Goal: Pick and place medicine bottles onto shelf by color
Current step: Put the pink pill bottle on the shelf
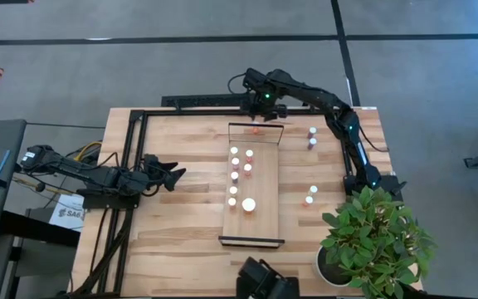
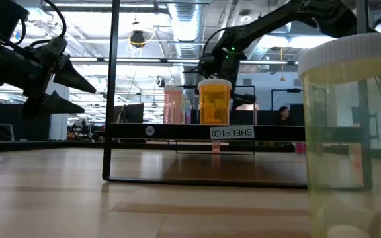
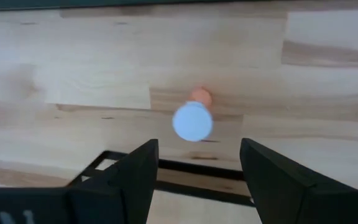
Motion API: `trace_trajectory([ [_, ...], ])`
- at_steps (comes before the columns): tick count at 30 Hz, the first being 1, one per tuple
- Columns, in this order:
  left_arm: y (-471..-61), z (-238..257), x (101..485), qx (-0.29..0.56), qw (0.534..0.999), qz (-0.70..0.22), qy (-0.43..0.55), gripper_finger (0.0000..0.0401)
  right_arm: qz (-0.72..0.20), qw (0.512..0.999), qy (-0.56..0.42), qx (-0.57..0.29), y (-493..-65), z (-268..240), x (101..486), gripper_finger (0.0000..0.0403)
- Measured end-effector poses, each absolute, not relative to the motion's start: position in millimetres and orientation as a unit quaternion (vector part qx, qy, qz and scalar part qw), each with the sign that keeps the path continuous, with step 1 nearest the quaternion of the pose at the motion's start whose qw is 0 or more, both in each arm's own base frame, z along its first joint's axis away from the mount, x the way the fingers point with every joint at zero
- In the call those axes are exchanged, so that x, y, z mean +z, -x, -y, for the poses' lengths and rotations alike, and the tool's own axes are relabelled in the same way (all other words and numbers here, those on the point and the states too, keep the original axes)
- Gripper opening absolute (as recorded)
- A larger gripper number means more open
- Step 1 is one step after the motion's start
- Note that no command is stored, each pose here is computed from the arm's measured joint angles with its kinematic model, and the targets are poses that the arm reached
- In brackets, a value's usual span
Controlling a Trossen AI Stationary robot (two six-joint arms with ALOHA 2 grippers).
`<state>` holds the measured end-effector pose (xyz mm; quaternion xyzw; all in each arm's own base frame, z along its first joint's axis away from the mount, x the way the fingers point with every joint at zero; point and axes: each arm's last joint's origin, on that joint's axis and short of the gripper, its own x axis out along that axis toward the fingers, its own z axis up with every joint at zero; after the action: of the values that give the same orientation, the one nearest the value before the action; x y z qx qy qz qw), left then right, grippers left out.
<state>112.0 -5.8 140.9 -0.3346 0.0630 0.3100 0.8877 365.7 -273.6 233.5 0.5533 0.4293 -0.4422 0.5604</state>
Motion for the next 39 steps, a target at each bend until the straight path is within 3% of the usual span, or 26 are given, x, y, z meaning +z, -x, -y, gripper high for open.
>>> trace_trajectory([
  [14, -112, 6, 141, 0.310, 0.888, -0.063, 0.334, 0.0303, -0.428, 0.577, -0.543, -0.434, -370, 272, 221, 0.0248],
  [25, -112, 6, 141, 0.310, 0.888, -0.063, 0.334, 0.0303, -0.475, 0.560, -0.536, -0.417, -361, 269, 221, 0.0248],
  [39, -112, 6, 141, 0.310, 0.888, -0.063, 0.334, 0.0303, -0.466, 0.586, -0.509, -0.425, -366, 270, 221, 0.0248],
])
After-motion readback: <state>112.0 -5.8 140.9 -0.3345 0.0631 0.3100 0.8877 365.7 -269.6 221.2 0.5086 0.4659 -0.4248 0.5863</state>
